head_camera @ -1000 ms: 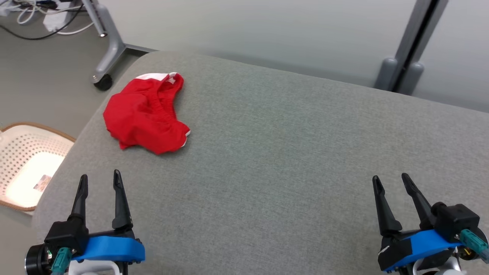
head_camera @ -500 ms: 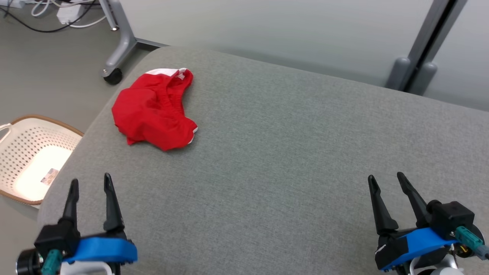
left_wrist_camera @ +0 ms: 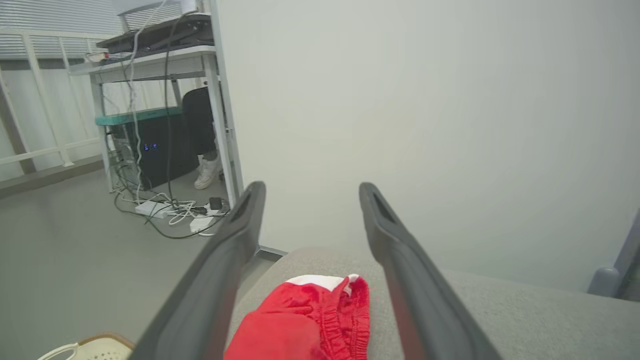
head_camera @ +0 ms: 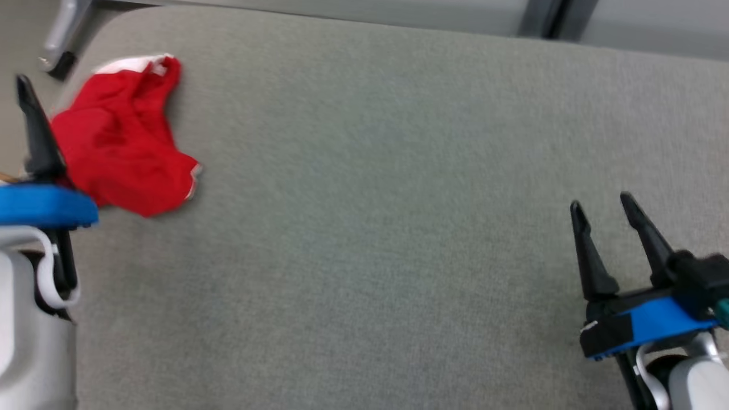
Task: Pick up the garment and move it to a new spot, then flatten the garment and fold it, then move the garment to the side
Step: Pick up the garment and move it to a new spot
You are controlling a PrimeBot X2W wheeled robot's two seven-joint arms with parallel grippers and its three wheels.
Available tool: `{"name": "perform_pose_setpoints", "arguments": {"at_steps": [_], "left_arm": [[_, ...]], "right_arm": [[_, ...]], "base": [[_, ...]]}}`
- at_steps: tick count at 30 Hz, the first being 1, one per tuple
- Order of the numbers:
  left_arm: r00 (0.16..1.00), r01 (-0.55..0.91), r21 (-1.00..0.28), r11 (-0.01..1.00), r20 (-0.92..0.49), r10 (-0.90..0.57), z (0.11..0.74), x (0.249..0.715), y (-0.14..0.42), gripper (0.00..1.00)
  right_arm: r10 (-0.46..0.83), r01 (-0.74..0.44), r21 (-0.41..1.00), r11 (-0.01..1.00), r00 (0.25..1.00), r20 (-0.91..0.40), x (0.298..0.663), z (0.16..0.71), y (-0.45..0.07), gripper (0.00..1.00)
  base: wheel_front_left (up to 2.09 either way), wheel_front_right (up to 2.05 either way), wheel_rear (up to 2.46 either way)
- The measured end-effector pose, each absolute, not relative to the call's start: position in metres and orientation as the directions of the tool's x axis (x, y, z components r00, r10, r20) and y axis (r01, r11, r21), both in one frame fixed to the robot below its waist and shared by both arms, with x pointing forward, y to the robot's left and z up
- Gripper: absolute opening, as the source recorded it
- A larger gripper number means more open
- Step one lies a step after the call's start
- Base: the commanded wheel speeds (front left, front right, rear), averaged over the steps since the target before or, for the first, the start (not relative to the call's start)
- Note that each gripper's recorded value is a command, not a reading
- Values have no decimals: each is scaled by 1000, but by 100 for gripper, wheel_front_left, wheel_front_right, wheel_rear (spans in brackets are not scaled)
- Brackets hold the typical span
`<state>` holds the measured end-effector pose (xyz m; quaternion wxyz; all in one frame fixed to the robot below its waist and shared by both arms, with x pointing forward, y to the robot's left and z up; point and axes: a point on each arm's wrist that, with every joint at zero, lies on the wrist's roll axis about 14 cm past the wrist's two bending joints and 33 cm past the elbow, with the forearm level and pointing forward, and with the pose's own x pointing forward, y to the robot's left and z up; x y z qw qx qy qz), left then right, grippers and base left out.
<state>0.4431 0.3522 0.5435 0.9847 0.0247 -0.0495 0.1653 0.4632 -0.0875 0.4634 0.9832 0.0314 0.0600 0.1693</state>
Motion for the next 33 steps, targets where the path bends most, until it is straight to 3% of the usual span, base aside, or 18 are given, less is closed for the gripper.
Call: {"name": "perform_pose_setpoints", "arguments": {"at_steps": [9, 18, 26, 27, 28, 29, 33], "left_arm": [[939, -285, 75, 956, -177, 294, 467, 512, 361, 100], [805, -308, 52, 950, -517, 290, 365, 500, 362, 100], [711, -326, 6, 945, -658, 249, 331, 481, 352, 100], [709, -327, 2, 945, -660, 246, 331, 480, 352, 80], [708, -329, -2, 944, -663, 245, 331, 480, 351, 31], [707, -327, -3, 945, -664, 242, 331, 480, 350, 0], [728, -320, -16, 947, -644, 235, 337, 482, 346, 0]], "right_arm": [[284, -280, 48, 959, 948, -147, 485, 440, -114, 100], [256, -254, 32, 967, 951, -171, 496, 426, -128, 100], [252, -251, 27, 968, 954, -162, 498, 429, -129, 100], [251, -250, 28, 968, 955, -159, 498, 431, -129, 100], [251, -249, 28, 968, 955, -158, 497, 432, -129, 100], [250, -249, 28, 968, 955, -157, 496, 433, -129, 100], [237, -236, 24, 971, 961, -145, 493, 439, -134, 100]], "base": [[0, 0, 0], [0, 0, 0], [0, 0, 0], [0, 0, 0], [0, 0, 0], [0, 0, 0], [0, 0, 0]]}}
